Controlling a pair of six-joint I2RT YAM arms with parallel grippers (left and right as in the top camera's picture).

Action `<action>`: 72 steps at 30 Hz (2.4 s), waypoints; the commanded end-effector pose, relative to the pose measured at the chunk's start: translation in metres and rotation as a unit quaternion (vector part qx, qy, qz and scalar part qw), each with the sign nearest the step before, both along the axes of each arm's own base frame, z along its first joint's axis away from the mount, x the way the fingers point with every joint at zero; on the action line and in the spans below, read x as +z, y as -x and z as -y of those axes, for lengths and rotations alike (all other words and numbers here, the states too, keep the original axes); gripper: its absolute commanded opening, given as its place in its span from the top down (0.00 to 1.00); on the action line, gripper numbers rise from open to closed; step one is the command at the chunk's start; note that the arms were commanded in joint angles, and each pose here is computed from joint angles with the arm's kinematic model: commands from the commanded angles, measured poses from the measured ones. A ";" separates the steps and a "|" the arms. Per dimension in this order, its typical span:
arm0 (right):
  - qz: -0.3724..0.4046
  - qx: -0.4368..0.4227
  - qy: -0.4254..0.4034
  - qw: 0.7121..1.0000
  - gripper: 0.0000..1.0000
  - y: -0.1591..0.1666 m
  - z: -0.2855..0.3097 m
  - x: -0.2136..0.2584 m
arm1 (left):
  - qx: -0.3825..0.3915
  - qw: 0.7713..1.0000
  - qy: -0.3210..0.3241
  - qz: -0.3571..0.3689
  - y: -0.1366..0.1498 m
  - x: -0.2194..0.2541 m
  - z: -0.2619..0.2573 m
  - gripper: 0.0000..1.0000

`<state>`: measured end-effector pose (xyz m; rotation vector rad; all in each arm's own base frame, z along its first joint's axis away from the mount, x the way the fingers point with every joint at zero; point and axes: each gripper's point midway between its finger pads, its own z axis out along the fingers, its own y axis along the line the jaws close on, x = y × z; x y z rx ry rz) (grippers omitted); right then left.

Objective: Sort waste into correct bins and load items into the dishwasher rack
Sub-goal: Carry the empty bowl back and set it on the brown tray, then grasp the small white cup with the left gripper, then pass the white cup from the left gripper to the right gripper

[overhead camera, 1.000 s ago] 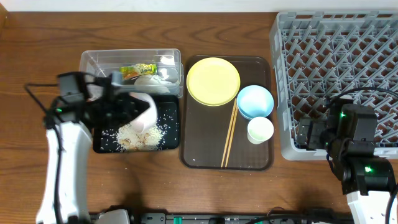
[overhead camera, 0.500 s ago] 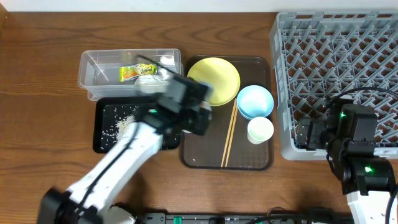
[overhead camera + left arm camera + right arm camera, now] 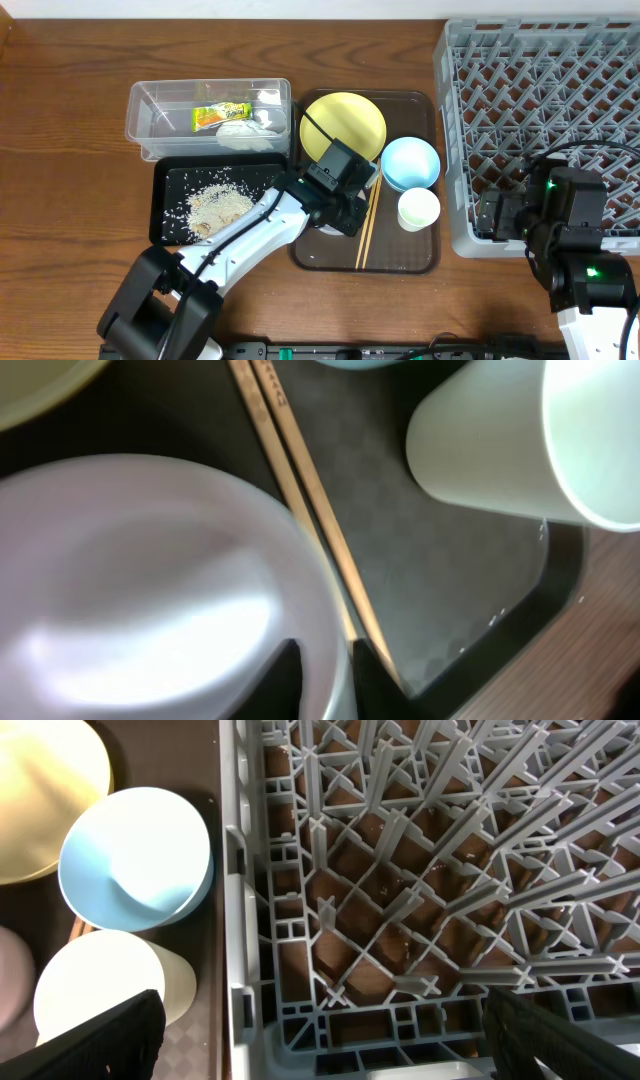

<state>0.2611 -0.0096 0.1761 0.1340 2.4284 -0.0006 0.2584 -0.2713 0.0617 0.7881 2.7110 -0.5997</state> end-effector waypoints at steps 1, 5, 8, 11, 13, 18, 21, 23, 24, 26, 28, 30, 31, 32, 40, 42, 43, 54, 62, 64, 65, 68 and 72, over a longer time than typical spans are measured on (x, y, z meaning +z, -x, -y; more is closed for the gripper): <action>0.012 0.006 -0.005 1.000 0.01 -0.002 -0.005 0.009 | 0.000 1.000 0.009 0.015 -0.010 0.016 0.007 0.69; 0.012 0.006 -0.005 1.000 0.01 -0.002 -0.005 0.010 | 0.000 0.998 0.038 0.051 -0.024 0.054 0.019 0.63; 0.012 0.006 -0.005 1.000 0.01 -0.002 -0.005 0.010 | 0.001 0.994 0.069 0.088 -0.038 0.082 0.030 0.58; 0.012 0.006 -0.005 1.000 0.01 -0.002 -0.005 0.009 | -0.001 0.990 0.087 0.109 -0.046 0.088 0.039 0.57; 0.012 0.006 -0.005 1.000 0.01 -0.002 -0.005 0.009 | -0.007 0.990 0.088 0.110 -0.045 0.085 0.045 0.57; 0.012 0.006 -0.005 1.000 0.01 -0.002 -0.005 0.009 | -0.033 0.993 0.074 0.087 -0.029 0.060 0.063 0.57; 0.012 0.006 -0.005 1.000 0.01 -0.002 -0.005 0.009 | -0.051 0.995 0.058 0.066 -0.017 0.037 0.074 0.57; 0.012 0.006 -0.005 1.000 0.01 -0.002 -0.005 0.009 | -0.061 0.996 0.047 0.054 -0.010 0.022 0.079 0.57; 0.011 0.006 -0.005 1.000 0.01 -0.002 -0.005 0.009 | -0.064 0.996 0.042 0.048 -0.008 0.015 0.081 0.59; 0.011 0.006 -0.005 1.000 0.01 -0.002 -0.005 0.009 | -0.066 0.997 0.033 0.038 -0.006 0.003 0.081 0.67; 0.010 0.006 -0.005 1.000 0.01 -0.002 -0.005 0.009 | -0.064 0.997 0.027 0.033 -0.006 -0.002 0.079 0.79; 0.010 0.006 -0.005 1.000 0.01 -0.002 -0.005 0.009 | -0.062 0.997 0.029 0.034 -0.008 0.001 0.078 0.87; 0.011 0.006 -0.005 1.000 0.01 -0.002 -0.005 0.009 | -0.059 0.997 0.032 0.037 -0.011 0.004 0.077 0.91; 0.011 0.006 -0.005 1.000 0.01 -0.002 -0.005 0.009 | -0.055 0.997 0.035 0.041 -0.013 0.009 0.075 0.93; 0.046 0.008 -0.021 0.999 0.01 -0.015 -0.010 0.021 | 0.073 0.990 0.102 0.061 -0.051 0.084 0.035 0.94; 0.065 0.047 -0.059 0.995 0.01 -0.022 -0.028 0.028 | 0.119 0.982 0.141 0.051 -0.064 0.105 0.020 0.94; 0.074 0.075 -0.086 0.991 0.01 -0.025 -0.041 0.032 | 0.137 0.976 0.164 0.041 -0.070 0.114 0.015 0.94; 0.075 0.348 -0.336 0.872 0.01 -0.025 -0.151 0.057 | 0.111 0.882 0.424 -0.172 -0.083 0.189 0.008 0.94; 0.123 0.452 -0.394 0.791 0.01 -0.042 -0.171 0.075 | 0.053 0.867 0.442 -0.226 -0.058 0.200 0.014 0.94; 0.138 0.473 -0.400 0.773 0.01 -0.044 -0.174 0.081 | 0.052 0.866 0.441 -0.229 -0.057 0.200 0.014 0.94; 0.143 0.483 -0.402 0.765 0.01 -0.043 -0.175 0.084 | 0.053 0.866 0.441 -0.230 -0.058 0.200 0.014 0.94; 0.148 0.499 -0.410 0.749 0.01 -0.041 -0.177 0.091 | 0.052 0.865 0.441 -0.233 -0.056 0.200 0.015 0.94; 0.151 0.514 -0.409 0.739 0.01 -0.037 -0.183 0.095 | 0.045 0.867 0.437 -0.237 -0.050 0.199 0.022 0.94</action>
